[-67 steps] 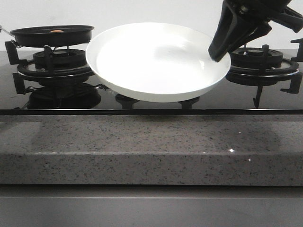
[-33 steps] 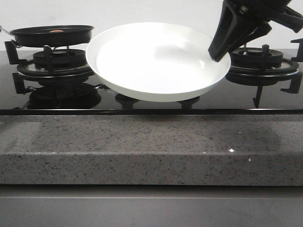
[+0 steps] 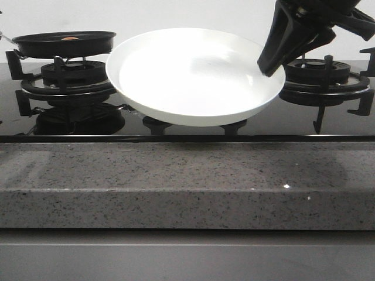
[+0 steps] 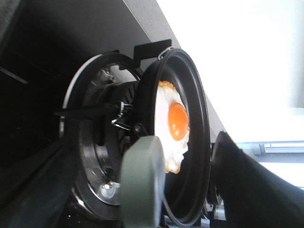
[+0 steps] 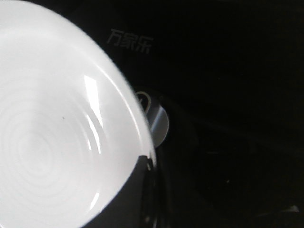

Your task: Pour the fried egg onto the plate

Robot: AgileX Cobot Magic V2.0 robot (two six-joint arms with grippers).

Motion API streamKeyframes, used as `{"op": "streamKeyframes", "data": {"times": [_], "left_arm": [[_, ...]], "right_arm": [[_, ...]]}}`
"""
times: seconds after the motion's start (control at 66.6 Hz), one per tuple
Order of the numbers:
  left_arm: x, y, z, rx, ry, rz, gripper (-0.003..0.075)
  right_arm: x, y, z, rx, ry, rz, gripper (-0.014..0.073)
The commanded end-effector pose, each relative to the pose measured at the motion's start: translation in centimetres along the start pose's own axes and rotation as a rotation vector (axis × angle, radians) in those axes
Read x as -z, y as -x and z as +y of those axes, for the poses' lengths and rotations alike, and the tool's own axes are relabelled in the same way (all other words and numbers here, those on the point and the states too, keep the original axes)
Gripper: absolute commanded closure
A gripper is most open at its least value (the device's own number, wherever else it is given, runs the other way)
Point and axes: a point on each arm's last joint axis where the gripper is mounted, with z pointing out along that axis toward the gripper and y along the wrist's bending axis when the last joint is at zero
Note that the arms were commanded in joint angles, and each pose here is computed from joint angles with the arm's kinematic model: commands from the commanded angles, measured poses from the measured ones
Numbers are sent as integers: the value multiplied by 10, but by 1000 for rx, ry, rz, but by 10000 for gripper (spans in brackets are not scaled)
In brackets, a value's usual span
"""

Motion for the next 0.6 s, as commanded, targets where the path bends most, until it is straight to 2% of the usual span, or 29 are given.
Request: {"op": "streamKeyframes", "data": {"times": [0.0,0.165,0.42,0.586], "left_arm": [[7,2,-35,-49,-104,-28,154],[8,3,-38,-59,-109,-30,172],[8,4,-39,-65,-112,-29,380],[8,4,-40,-65,-116,-24,480]], "right_arm": [[17,11,7,0,29,-102,652],[17,11,7,0,29,-102,652],[17,11,7,0,29,-102,652],[17,11,7,0,29,-102,652]]}}
